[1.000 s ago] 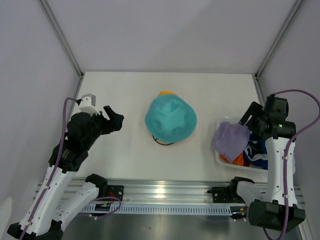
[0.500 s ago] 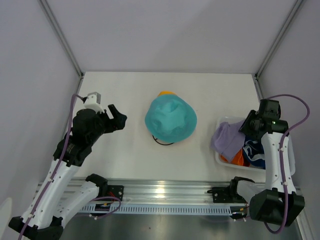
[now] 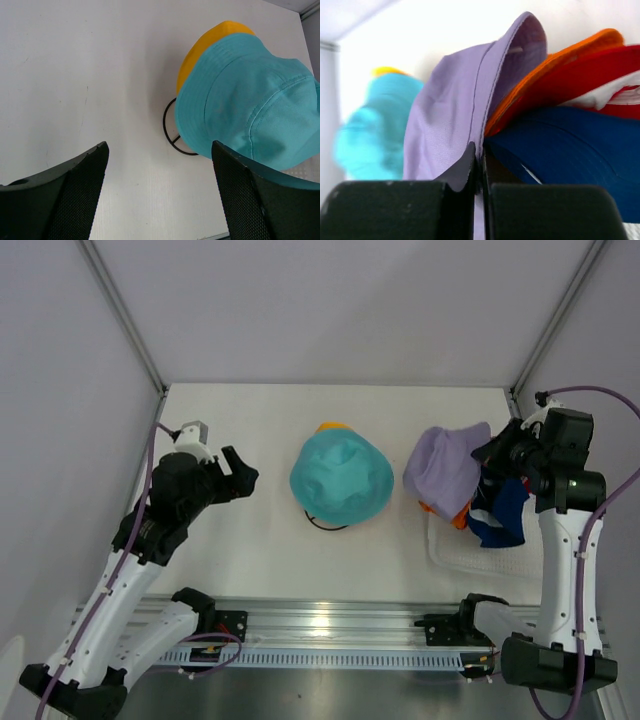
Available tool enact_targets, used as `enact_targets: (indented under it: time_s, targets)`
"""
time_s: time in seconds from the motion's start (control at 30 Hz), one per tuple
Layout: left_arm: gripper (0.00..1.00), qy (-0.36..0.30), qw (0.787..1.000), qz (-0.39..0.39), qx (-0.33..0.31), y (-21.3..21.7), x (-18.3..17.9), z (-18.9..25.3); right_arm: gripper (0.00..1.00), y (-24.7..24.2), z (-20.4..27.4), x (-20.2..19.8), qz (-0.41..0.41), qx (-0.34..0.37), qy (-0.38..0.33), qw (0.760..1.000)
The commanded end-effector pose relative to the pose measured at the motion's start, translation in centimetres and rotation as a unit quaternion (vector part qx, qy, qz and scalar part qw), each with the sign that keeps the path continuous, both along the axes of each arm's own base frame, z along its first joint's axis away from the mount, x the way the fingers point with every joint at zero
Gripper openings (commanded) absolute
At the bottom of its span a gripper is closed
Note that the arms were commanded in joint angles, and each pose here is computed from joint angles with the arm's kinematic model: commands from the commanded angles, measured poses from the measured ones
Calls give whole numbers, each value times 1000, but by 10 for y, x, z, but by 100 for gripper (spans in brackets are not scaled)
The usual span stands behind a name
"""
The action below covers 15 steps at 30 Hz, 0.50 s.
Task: Stack the hats
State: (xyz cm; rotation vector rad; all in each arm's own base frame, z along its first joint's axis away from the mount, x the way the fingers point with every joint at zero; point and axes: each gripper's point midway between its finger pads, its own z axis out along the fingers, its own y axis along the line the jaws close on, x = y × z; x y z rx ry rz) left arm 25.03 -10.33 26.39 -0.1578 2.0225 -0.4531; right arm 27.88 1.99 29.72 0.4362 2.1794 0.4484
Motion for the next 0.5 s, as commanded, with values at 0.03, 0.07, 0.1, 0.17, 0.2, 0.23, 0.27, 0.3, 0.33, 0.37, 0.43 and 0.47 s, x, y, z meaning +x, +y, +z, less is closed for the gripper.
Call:
enact_targets:
  time_s: [0.03, 0.07, 0.1, 0.17, 0.2, 0.23, 0.27, 0.3, 0.33, 0.37, 0.43, 0.47]
  targets:
    - [86, -37, 999, -20, -18, -9, 6, 31, 0, 29, 74, 12, 51, 28, -119, 991]
    - [86, -37, 999, -22, -19, -9, 6, 32, 0, 19, 73, 11, 25, 11, -107, 994]
    - [86, -38, 999, -22, -18, -9, 5, 33, 0, -4, 53, 10, -31, -24, -61, 997]
    - [87, -42, 999, -21, -18, -8, 4, 35, 0, -23, 41, 4, -66, -65, -29, 995]
    - [87, -42, 999, -21, -18, -8, 4, 34, 0, -37, 32, -5, -96, -90, -3, 991]
    - [87, -41, 999, -20, -17, -7, 3, 33, 0, -47, 29, -11, -112, -108, 7, 988]
    - [87, -39, 999, -19, -16, -7, 3, 32, 0, -53, 27, -17, -125, -118, 15, 985]
    - [87, -35, 999, -20, -15, -7, 3, 29, 0, -63, 26, -28, -149, -134, 22, 979]
    - [87, -35, 999, -21, -15, -7, 3, 29, 0, -67, 25, -33, -159, -143, 23, 977]
    - [87, -32, 999, -22, -15, -8, 3, 26, 0, -70, 23, -37, -164, -147, 24, 975]
    - [87, -29, 999, -26, -17, -11, 4, 23, 0, -74, 6, -46, -171, -150, 42, 973]
    - [87, -28, 999, -28, -18, -12, 5, 23, 0, -70, -3, -47, -164, -142, 52, 975]
